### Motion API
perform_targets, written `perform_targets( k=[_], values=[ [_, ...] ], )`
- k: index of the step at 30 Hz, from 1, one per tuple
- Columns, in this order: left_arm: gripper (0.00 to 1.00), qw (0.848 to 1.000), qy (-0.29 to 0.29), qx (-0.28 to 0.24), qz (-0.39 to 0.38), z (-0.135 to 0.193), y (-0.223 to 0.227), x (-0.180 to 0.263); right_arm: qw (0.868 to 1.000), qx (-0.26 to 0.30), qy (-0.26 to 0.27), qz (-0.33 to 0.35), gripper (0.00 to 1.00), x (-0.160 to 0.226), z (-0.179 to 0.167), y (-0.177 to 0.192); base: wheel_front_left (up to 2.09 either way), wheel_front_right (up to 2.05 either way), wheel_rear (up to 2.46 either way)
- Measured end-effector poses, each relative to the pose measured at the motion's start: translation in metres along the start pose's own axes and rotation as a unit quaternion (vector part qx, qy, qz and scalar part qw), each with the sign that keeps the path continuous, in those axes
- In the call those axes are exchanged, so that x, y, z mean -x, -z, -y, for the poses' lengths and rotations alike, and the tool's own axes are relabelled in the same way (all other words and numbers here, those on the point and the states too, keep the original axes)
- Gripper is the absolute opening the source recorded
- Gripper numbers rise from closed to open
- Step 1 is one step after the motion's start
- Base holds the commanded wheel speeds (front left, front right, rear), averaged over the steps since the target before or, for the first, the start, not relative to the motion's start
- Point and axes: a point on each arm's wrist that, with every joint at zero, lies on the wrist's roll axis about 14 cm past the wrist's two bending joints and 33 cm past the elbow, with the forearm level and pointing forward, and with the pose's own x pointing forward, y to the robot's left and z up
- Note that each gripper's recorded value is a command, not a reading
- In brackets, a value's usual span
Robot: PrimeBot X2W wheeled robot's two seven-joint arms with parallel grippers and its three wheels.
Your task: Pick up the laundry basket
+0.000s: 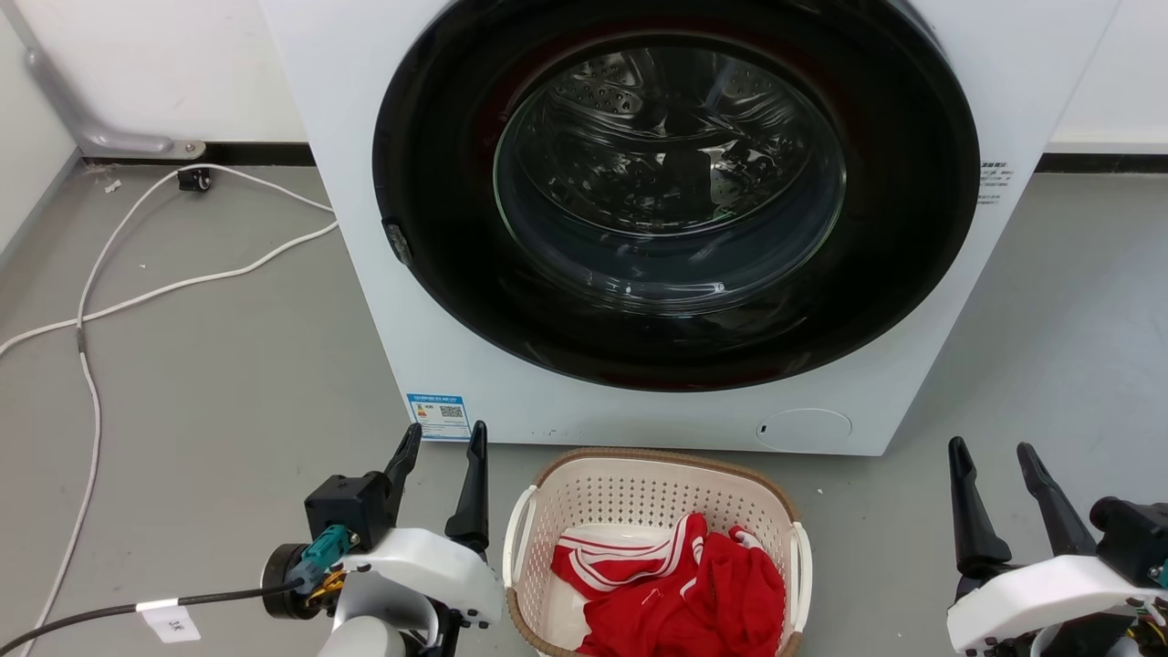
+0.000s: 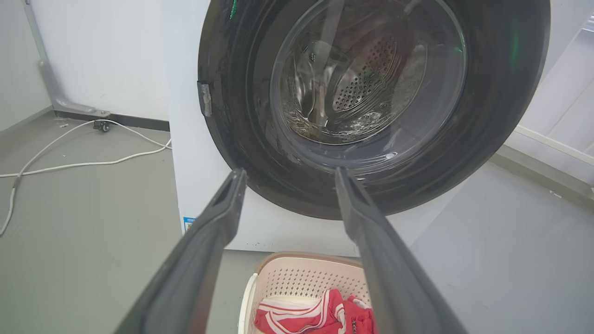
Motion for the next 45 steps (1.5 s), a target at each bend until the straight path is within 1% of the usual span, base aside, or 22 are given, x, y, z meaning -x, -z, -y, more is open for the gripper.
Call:
perform_targets(
  k=[14, 30, 36, 45],
  values=[
    [1.0, 0.999, -0.002, -0.054, 0.006, -0.002, 0.0, -0.001, 0.999, 0.049, -0.002, 0.005, 1.0, 0.002, 0.0, 0.0, 0.0, 0.0, 0.0],
    [1.0, 0.995, 0.007, -0.098, 0.014, 0.001, 0.0, -0.001, 0.998, 0.068, -0.004, 0.007, 1.0, 0.002, 0.0, 0.004, 0.0, 0.0, 0.0],
    [1.0, 0.994, 0.009, -0.11, 0.016, 0.002, 0.0, -0.002, 0.997, 0.072, -0.002, 0.003, 1.0, 0.002, 0.002, 0.007, 0.0, 0.0, 0.0],
    [1.0, 0.995, 0.005, -0.103, 0.011, -0.001, 0.003, -0.001, 0.998, 0.063, 0.0, 0.001, 1.0, 0.002, 0.003, 0.01, 0.0, 0.0, 0.0]
  ],
)
